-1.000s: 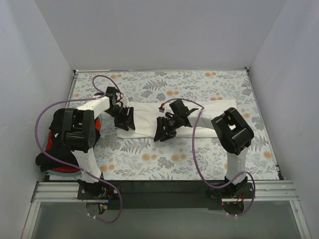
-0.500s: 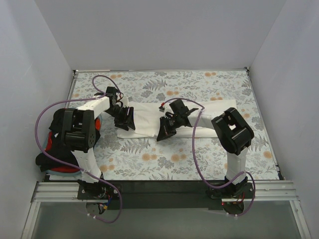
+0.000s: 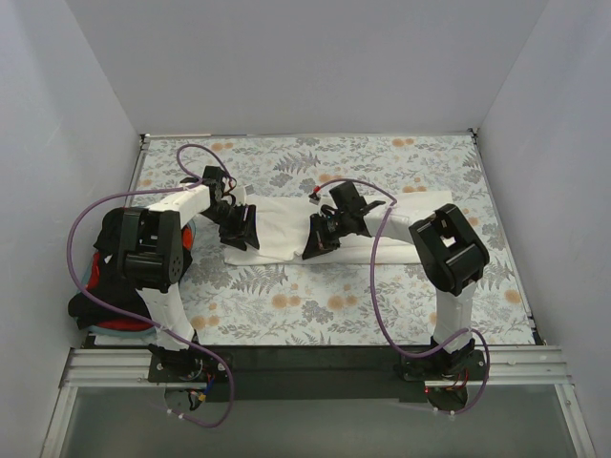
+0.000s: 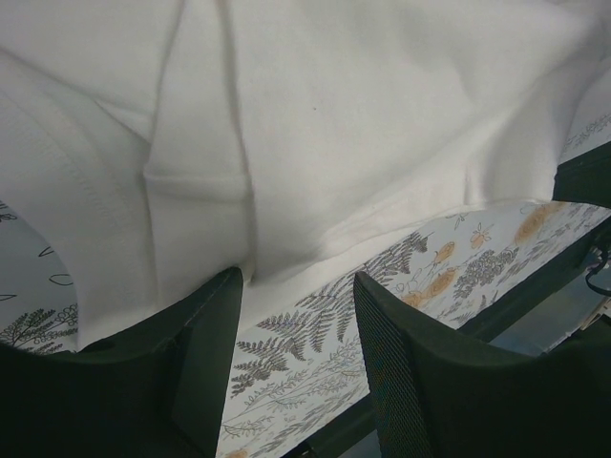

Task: Fold and stack the t-shirts
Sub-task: Fold the tshirt

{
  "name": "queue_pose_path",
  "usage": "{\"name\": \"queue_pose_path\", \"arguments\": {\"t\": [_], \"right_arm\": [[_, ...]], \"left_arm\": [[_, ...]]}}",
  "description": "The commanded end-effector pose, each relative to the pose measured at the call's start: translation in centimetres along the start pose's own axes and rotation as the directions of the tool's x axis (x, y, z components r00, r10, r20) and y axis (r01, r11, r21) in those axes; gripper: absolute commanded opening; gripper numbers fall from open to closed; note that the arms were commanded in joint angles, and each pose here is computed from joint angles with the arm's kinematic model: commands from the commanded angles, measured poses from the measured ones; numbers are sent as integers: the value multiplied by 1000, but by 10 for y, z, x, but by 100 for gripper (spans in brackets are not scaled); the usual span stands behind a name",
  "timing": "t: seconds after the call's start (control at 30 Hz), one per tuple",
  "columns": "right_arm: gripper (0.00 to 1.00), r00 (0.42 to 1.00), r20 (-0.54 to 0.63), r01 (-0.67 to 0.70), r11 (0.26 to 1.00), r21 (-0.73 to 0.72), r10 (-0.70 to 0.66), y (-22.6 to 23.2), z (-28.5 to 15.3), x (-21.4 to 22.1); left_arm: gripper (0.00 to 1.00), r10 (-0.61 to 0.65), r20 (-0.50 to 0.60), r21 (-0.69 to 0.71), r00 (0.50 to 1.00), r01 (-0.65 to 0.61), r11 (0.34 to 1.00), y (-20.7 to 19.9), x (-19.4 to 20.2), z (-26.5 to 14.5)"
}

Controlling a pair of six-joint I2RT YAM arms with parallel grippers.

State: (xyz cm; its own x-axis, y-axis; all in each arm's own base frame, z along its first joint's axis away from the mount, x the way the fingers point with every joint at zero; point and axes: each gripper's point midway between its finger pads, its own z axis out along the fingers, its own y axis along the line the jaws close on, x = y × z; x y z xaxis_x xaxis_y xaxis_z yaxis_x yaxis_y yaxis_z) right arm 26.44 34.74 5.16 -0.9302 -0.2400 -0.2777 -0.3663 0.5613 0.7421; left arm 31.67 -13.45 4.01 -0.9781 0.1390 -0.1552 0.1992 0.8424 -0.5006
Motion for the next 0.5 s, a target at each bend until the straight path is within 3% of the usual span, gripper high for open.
{"name": "queue_pose_path", "arguments": {"t": [0.0, 0.23, 0.4, 0.47], "right_arm": [[1, 996, 59, 62, 998, -24, -60, 17, -8, -21], [1, 997, 49, 56, 998, -28, -55, 15, -6, -19], [1, 997, 50, 57, 998, -38, -55, 18, -8, -19], [12, 998, 50, 47, 998, -38, -46, 18, -8, -19]], "left_arm": [[49, -12, 9, -10, 1000, 12, 1000, 2, 0, -2], [44, -6, -7, 35, 1000, 7, 999, -5, 3, 3], [24, 15, -3, 76, 1000, -15, 997, -16, -1, 2], [16, 15, -9, 79, 1000, -14, 997, -16, -1, 3]]}}
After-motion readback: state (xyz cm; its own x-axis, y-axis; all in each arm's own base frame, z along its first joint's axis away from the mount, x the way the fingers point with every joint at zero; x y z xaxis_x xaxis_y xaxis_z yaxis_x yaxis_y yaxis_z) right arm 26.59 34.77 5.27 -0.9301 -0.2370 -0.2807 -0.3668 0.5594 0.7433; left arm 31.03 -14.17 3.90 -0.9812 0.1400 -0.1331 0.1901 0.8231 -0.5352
